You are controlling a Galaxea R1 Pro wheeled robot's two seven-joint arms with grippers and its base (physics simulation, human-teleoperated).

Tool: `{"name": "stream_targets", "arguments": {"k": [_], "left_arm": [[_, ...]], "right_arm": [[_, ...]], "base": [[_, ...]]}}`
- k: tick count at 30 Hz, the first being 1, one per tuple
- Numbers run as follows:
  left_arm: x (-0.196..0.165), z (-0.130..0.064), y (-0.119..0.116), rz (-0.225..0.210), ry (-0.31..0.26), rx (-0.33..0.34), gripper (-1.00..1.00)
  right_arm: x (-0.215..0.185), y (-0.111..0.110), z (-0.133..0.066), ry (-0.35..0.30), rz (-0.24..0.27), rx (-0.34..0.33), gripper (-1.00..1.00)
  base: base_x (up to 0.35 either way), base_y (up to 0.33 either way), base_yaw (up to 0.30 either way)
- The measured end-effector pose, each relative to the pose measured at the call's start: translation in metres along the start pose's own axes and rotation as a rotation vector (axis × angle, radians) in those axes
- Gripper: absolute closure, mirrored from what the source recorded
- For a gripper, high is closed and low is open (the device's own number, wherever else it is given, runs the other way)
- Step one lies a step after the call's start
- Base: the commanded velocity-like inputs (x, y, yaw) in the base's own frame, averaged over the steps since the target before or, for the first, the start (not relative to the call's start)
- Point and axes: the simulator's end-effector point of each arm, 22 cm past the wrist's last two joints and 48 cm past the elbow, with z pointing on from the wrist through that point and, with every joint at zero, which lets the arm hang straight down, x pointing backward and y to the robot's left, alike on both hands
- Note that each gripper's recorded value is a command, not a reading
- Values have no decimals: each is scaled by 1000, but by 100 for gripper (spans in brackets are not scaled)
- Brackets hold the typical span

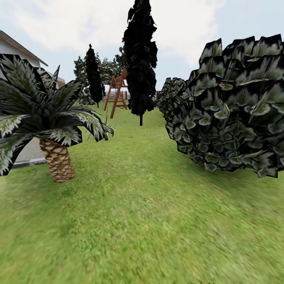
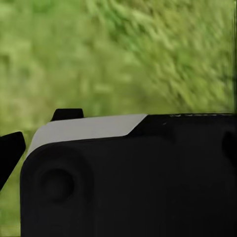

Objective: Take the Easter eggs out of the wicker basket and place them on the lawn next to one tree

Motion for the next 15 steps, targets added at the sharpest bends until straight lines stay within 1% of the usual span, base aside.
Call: {"name": "stream_targets", "arguments": {"k": [1,3,6,7,10,12,15], "left_arm": [[-5,0,-1,0,-19,1,-100],[-12,0,-3,-1,-47,3,-100],[-23,0,-6,1,-78,7,-100],[-24,0,-6,1,-81,8,-100],[-39,0,-10,1,-118,13,-100],[-50,-1,-12,1,-146,16,-100],[-64,-1,-16,13,-177,23,-100]], "right_arm": [[-7,-1,0,-17,0,1,-100],[-11,-2,0,-29,1,3,-100],[-19,-10,0,-46,0,13,-100],[-21,-11,0,-51,0,14,-100],[-38,-18,-2,-85,0,23,-100],[-47,-30,-3,-104,12,38,-100],[-69,-49,-6,-153,63,58,-100]], "base": [[0,0,-249],[0,0,-249],[0,0,-249],[0,0,-249],[0,0,-249],[0,0,-249],[0,0,-249]]}}
